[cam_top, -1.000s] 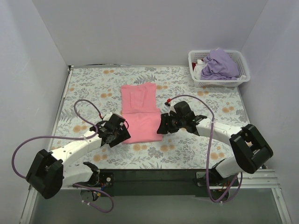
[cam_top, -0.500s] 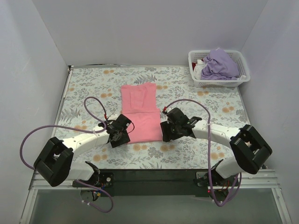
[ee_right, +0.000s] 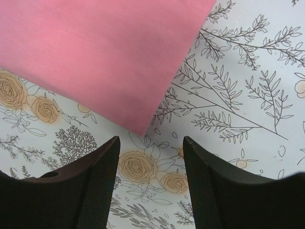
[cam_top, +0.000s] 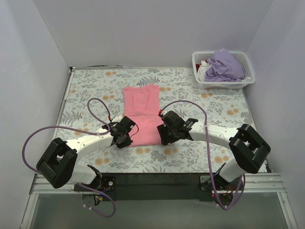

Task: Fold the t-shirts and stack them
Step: Fold the tshirt

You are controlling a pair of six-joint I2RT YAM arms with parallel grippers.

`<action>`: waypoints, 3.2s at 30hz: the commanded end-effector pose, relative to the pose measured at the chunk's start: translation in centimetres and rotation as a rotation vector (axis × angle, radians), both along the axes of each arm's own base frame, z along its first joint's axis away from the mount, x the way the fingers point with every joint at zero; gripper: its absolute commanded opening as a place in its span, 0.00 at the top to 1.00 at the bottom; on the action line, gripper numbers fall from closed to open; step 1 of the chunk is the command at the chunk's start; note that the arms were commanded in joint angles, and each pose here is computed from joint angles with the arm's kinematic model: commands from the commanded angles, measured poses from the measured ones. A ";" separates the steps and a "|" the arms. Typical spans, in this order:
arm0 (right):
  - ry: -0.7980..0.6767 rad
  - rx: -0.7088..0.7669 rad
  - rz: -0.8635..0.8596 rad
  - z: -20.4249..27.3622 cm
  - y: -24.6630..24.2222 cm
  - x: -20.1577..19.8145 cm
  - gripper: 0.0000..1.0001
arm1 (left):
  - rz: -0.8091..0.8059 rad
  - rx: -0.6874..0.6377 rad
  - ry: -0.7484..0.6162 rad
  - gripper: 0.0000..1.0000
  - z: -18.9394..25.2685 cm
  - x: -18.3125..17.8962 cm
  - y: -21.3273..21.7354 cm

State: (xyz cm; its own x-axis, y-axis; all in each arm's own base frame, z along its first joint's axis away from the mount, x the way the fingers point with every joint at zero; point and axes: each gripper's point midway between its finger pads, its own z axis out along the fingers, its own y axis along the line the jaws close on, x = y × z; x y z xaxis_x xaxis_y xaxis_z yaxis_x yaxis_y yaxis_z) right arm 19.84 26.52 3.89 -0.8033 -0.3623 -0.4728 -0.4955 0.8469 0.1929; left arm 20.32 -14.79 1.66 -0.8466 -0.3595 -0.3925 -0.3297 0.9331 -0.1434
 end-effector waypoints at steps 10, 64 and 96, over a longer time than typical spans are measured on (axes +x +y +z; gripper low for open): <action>-0.033 -0.030 -0.041 1.2 1.4 1.5 0.41 | -0.053 -0.046 0.072 1.00 -1.6 -3.5 -0.9; 0.173 -0.172 0.219 8.6 -7.2 -12.7 0.99 | -0.306 -0.329 0.217 1.00 10.9 -15.4 -8.3; -0.031 -0.074 0.219 14.8 -0.8 7.5 0.99 | -0.096 -0.235 -0.195 1.00 14.3 6.3 -3.7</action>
